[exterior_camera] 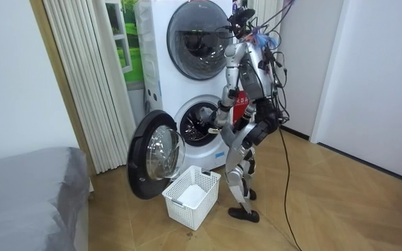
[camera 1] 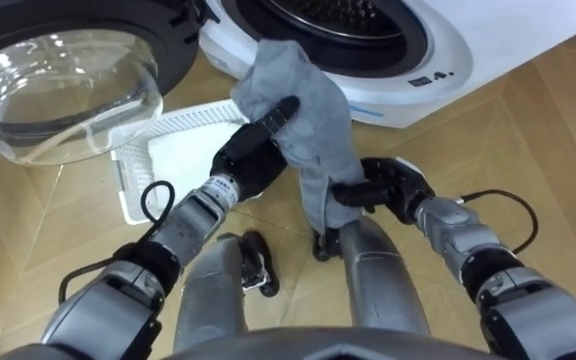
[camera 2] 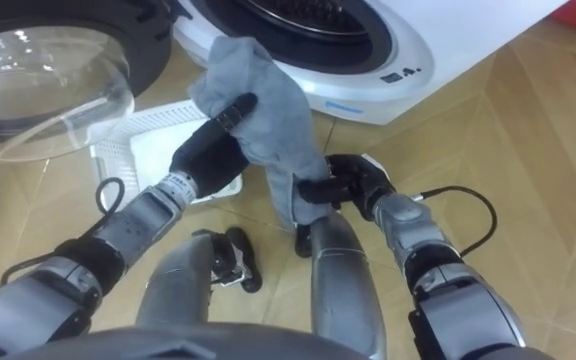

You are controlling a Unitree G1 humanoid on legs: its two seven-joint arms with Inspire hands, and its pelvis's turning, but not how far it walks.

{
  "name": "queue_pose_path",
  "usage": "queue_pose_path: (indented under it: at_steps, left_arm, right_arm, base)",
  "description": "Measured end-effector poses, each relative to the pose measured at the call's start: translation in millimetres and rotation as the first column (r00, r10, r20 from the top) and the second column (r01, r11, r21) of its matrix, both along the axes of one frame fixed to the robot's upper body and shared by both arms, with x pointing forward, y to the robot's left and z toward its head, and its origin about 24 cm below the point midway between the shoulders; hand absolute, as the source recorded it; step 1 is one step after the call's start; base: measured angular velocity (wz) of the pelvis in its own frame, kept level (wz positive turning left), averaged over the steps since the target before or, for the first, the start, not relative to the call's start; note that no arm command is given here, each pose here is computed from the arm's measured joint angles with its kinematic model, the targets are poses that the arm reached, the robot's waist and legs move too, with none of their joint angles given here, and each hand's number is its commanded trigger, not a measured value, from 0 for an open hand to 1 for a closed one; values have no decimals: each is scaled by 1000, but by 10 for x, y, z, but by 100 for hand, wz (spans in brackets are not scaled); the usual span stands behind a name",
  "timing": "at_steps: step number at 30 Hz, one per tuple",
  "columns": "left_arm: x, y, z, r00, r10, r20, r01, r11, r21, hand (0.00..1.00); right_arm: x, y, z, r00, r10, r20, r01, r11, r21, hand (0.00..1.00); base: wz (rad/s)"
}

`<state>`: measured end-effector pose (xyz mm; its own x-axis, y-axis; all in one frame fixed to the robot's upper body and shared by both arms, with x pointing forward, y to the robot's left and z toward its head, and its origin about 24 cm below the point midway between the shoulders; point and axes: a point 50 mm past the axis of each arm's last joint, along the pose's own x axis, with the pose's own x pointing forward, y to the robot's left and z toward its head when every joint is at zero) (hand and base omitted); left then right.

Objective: Put towel into washing machine

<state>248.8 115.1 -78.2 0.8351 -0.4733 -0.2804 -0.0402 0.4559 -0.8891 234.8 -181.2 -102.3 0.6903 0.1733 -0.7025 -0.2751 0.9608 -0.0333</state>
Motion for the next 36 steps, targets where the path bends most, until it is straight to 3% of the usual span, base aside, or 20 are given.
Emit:
queue_pose_path:
  at_steps: [4, 12, 20, 30, 36]
  left_arm:
    - [-42, 90, -70, 996, 69, -62, -67, 997, 35, 0]
    - [-234, 431, -283, 964, 171, -202, -96, 937, 335, 0]
    - [-397, 554, -406, 957, 134, -259, 31, 836, 548, 0]
    - [-478, 726, -463, 946, 141, -291, 90, 750, 655, 0]
    - [-575, 828, -497, 938, 157, -309, 97, 736, 670, 0]
  right_arm:
    - [-21, -56, -12, 999, -48, 4, 48, 998, -29, 100]
    - [-8, -186, 12, 993, -120, 14, 120, 992, -37, 100]
    - [-22, -282, -1, 986, -163, -14, 163, 986, -19, 100]
    - [86, -462, 88, 975, -220, -32, 221, 975, 16, 100]
    - [182, -845, 274, 943, -334, -10, 334, 943, 1, 100]
  base:
    - [-1]
    - [3]
    - [7]
    - [6]
    - [3]
